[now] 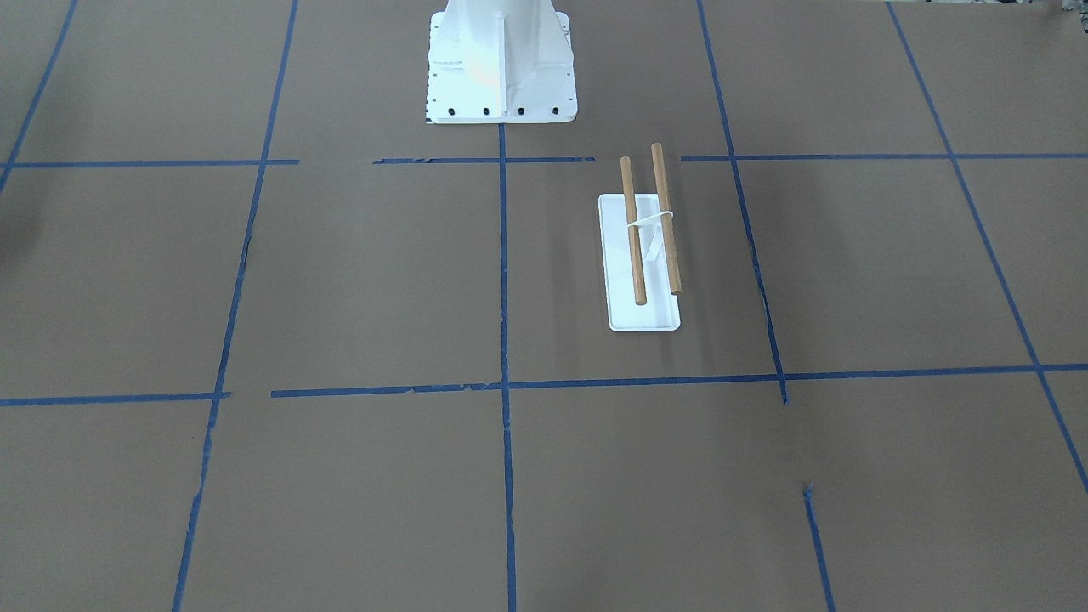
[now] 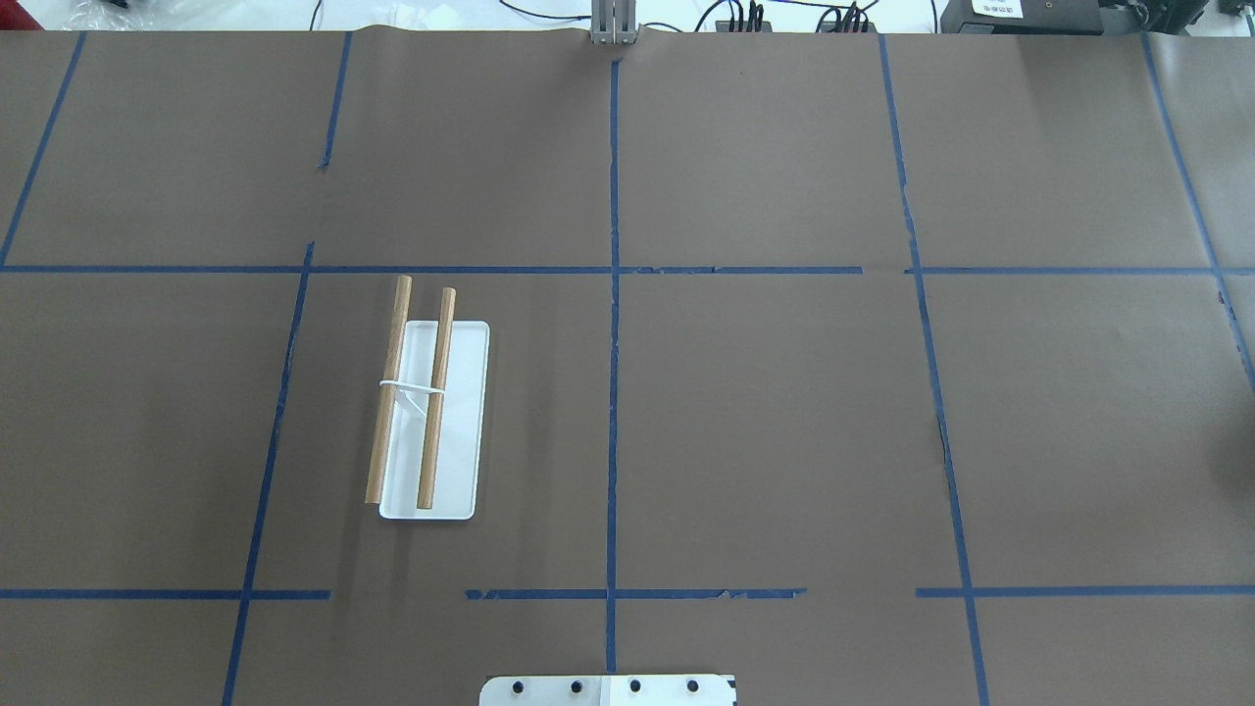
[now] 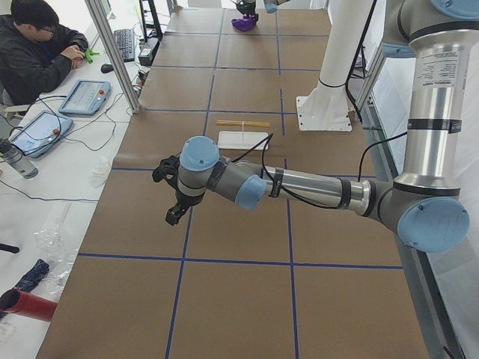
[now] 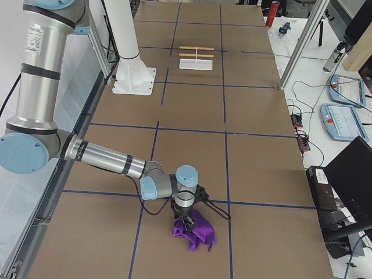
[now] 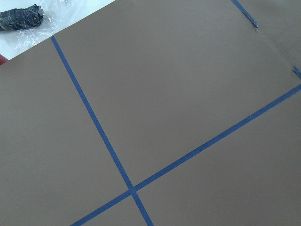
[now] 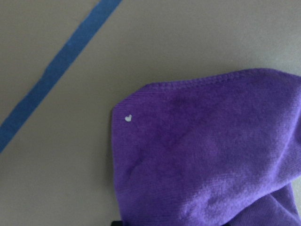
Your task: Hang towel on rack
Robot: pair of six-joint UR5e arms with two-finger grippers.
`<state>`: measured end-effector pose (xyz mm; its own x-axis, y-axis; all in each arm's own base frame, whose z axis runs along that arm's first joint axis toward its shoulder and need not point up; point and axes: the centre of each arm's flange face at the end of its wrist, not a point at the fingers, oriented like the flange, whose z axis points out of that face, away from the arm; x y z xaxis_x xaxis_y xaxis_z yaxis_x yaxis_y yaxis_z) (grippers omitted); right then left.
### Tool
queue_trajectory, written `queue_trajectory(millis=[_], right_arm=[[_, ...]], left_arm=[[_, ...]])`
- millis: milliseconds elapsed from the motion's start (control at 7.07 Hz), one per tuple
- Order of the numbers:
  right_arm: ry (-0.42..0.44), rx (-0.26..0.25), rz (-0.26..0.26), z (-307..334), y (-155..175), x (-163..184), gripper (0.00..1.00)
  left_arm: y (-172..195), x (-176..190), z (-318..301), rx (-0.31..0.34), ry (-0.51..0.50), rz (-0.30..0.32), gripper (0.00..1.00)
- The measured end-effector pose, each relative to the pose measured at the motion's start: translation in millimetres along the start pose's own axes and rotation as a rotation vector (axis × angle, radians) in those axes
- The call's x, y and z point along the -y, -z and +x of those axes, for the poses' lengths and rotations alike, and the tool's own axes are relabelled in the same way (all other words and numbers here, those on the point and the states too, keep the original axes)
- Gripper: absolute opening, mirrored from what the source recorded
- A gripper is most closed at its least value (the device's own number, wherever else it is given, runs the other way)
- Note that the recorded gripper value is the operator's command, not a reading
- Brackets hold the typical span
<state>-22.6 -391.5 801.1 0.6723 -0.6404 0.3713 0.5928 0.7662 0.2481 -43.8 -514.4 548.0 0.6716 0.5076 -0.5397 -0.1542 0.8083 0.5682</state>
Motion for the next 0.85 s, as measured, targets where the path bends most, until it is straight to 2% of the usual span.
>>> queue_trajectory(millis=[283,424,707,848], right_arm=[[0.040,-0.003,0.000,-2,0,4,0.08],[0.064,-0.013,0.013,1,6,13,0.08],[0.127,-0.069,0.073,25,41,48,0.09],[0.139,-0.096,0.106,38,74,77,0.09]], left_arm=[[0,0,0,0.000,-0.001,0.001,1.00],[1,0,0,0.000,-0.001,0.001,1.00],[1,1,1,0.001,-0.002,0.003,1.00],[2,1,1,0.001,-0.004,0.004,1.00]])
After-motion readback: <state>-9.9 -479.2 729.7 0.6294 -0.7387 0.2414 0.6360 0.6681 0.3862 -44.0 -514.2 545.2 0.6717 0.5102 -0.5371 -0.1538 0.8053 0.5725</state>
